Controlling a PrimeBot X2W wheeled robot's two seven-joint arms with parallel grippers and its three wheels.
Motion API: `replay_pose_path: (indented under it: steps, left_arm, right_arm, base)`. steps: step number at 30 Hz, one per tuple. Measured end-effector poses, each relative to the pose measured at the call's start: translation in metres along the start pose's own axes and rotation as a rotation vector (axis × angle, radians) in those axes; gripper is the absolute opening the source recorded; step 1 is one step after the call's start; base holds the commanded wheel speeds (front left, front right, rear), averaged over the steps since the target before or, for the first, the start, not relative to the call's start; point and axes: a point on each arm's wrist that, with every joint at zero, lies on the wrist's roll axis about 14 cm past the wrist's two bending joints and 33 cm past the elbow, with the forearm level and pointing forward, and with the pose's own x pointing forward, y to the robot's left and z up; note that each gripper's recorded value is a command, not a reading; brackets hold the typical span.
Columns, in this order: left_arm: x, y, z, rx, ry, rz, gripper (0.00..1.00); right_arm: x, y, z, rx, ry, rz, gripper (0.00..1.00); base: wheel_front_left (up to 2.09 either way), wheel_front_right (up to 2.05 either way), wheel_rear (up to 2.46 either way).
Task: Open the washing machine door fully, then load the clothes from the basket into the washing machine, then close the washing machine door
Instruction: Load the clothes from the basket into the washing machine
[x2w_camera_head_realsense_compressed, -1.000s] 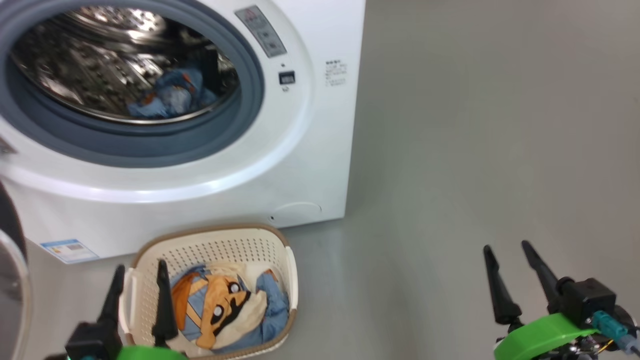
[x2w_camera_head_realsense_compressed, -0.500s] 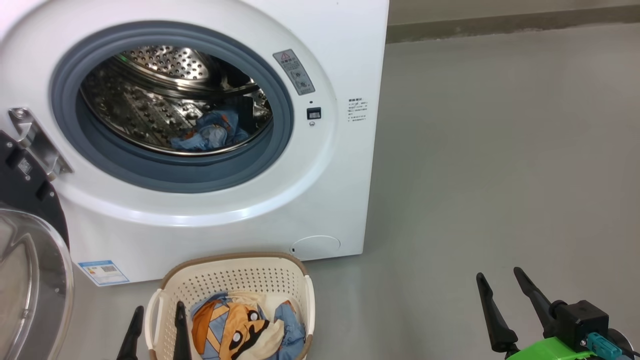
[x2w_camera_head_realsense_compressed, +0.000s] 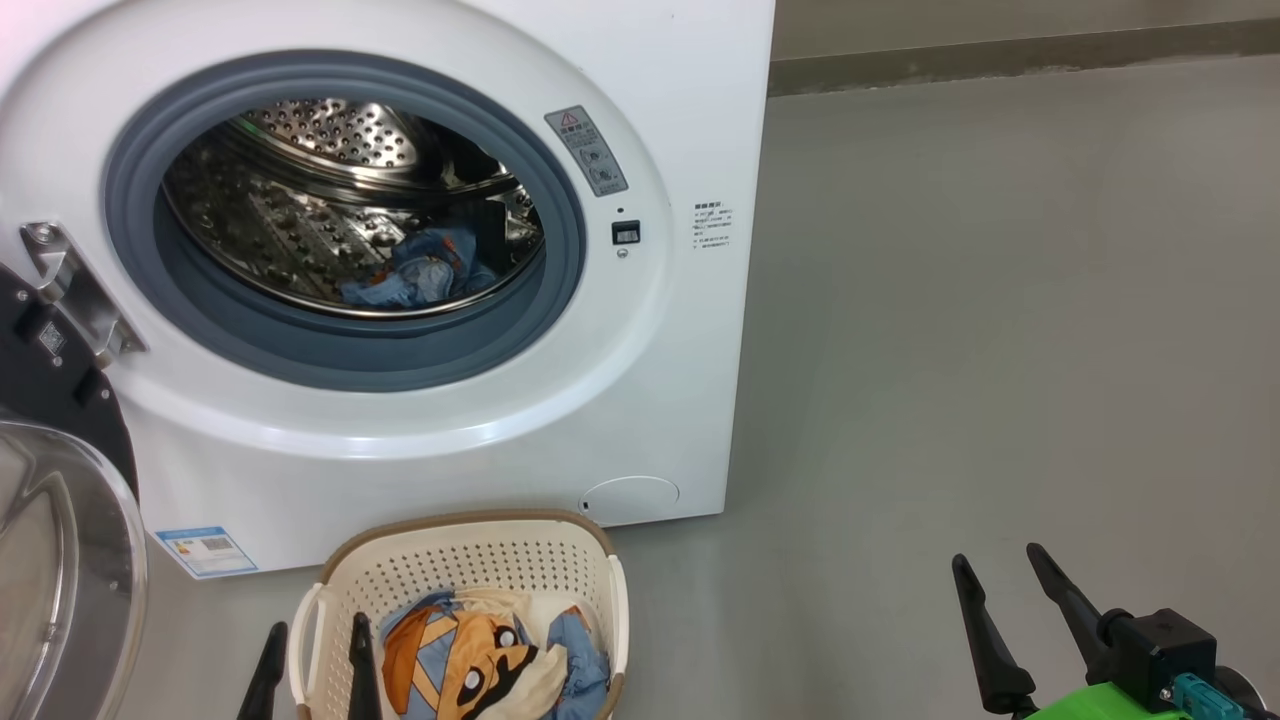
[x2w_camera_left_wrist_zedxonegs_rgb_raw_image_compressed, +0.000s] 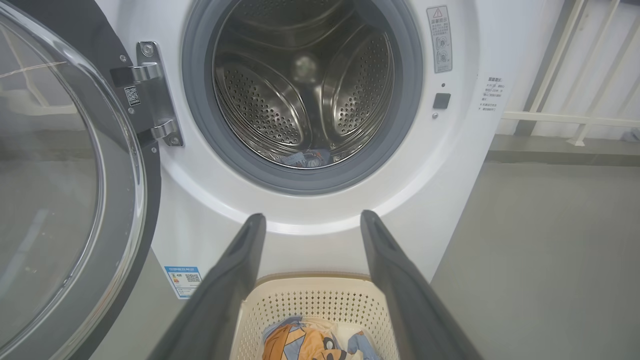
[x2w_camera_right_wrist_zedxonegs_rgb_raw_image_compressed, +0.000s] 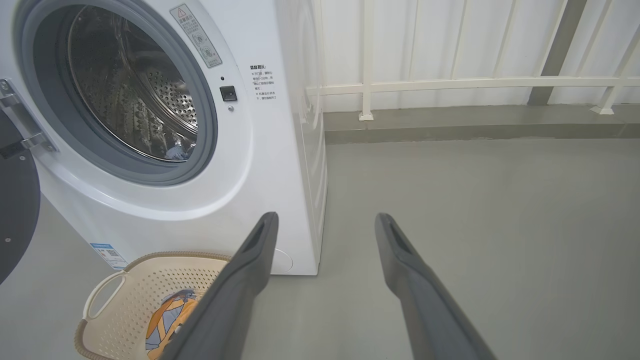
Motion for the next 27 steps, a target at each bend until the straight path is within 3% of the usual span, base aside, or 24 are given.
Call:
replay_pose_path:
  steps: [13, 27]
  left_arm:
    - [-0.002, -0.001, -0.015, 0.012, 0.059, -0.002, 1.00]
    - [0.017, -0.007, -0.077, 0.038, 0.277, -0.037, 1.00]
  right_arm:
    - [0.002, 0.002, -0.004, 0.002, 0.018, 0.005, 1.00]
    - [0.023, 0.008, -0.013, 0.010, 0.051, 0.026, 1.00]
  base:
    - [0.00, 0.00, 0.00]
    - [0.00, 0.00, 0.00]
